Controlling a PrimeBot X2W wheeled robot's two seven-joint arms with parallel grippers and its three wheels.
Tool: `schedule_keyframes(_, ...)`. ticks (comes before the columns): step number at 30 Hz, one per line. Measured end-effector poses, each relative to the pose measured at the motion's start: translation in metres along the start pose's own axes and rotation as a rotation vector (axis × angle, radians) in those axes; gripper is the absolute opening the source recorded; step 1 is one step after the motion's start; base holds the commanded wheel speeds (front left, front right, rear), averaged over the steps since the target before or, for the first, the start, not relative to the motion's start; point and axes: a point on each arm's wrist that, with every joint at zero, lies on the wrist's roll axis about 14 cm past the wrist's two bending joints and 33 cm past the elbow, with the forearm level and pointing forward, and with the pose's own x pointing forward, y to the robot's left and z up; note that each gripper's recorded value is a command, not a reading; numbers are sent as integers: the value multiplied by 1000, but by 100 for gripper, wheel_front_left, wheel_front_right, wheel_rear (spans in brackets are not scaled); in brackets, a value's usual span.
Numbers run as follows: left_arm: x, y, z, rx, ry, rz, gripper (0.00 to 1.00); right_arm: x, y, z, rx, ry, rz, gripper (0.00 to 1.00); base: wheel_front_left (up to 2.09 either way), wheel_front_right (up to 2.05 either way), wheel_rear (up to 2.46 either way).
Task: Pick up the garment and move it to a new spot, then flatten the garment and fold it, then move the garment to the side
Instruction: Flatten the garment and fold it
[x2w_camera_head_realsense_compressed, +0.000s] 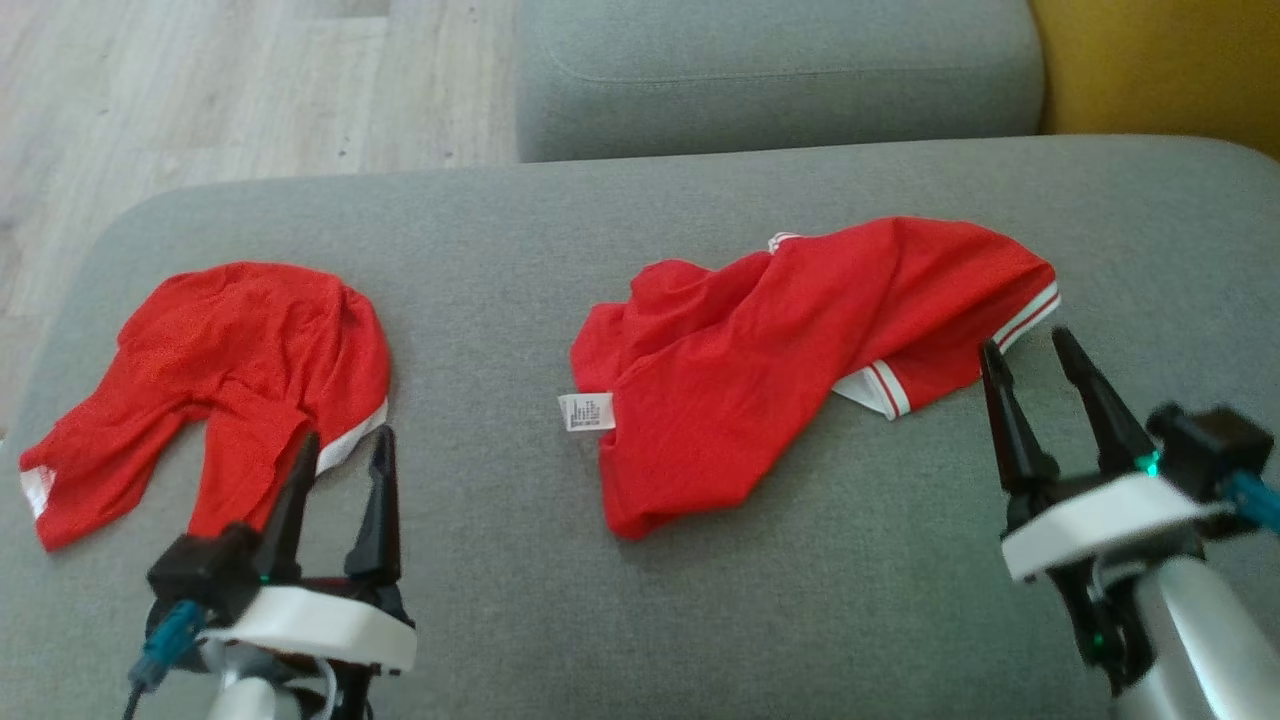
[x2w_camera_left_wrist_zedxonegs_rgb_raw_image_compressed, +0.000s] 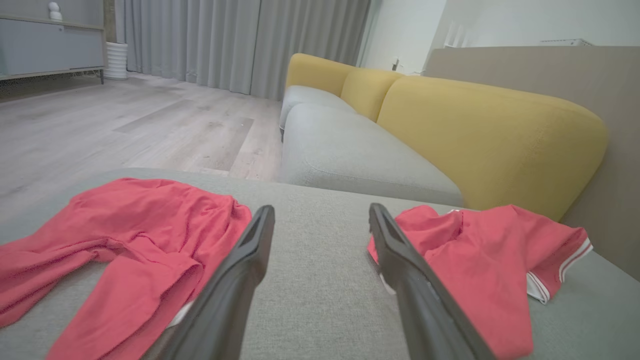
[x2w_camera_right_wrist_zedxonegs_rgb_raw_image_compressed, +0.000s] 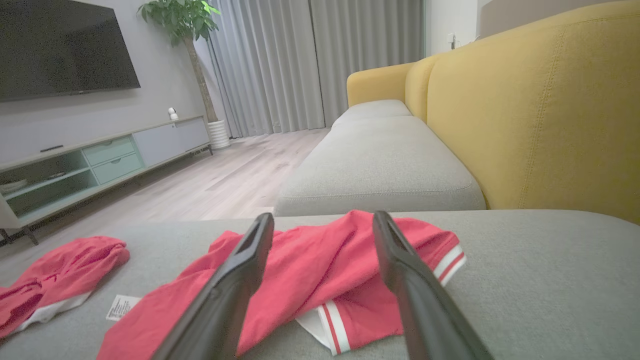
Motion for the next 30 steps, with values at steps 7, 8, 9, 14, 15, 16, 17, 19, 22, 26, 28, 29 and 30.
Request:
schedule_keyframes(7, 4, -13, -14, -16, 52, -45, 100, -15, -6, -3, 9, -33, -49, 100, 0, 0, 0)
schedule_keyframes(8, 5, -16, -18, -29, 72, -55, 100, -16, -6, -1, 12, -40, -54, 100, 0, 0, 0)
schedule_keyframes(9, 6, -21, -25, -44, 109, -66, 100, -16, -7, -1, 9, -44, -58, 100, 0, 0, 0)
schedule_keyframes(14, 11, -57, -64, -103, 379, -190, 100, -19, -9, 2, 29, -61, -85, 100, 0, 0, 0)
schedule_keyframes(15, 15, -65, -69, -118, 436, -219, 100, -20, -10, 1, 33, -62, -90, 100, 0, 0, 0)
schedule_keyframes(16, 17, -73, -74, -119, 507, -258, 100, -21, -11, 1, 36, -61, -97, 100, 0, 0, 0)
schedule_keyframes(17, 19, -79, -78, -112, 568, -293, 100, -22, -13, 0, 39, -60, -105, 100, 0, 0, 0)
schedule_keyframes(19, 22, -85, -87, -116, 698, -338, 100, -24, -15, -1, 46, -59, -117, 100, 0, 0, 0)
schedule_keyframes(22, 10, -94, -108, -74, 938, -422, 100, -24, -16, -1, 56, -64, -127, 100, 0, 0, 0)
schedule_keyframes(26, -17, -97, -136, -28, 1215, -491, 100, -28, -22, -2, 61, -60, -153, 100, 0, 0, 0)
schedule_keyframes(28, -18, -103, -139, -28, 1248, -517, 100, -27, -23, -1, 65, -65, -159, 100, 0, 0, 0)
schedule_keyframes(29, -15, -104, -140, -11, 1251, -521, 100, -26, -23, 0, 65, -67, -160, 100, 0, 0, 0)
schedule_keyframes(30, -11, -104, -141, 3, 1251, -519, 100, -26, -24, 0, 66, -69, -162, 100, 0, 0, 0)
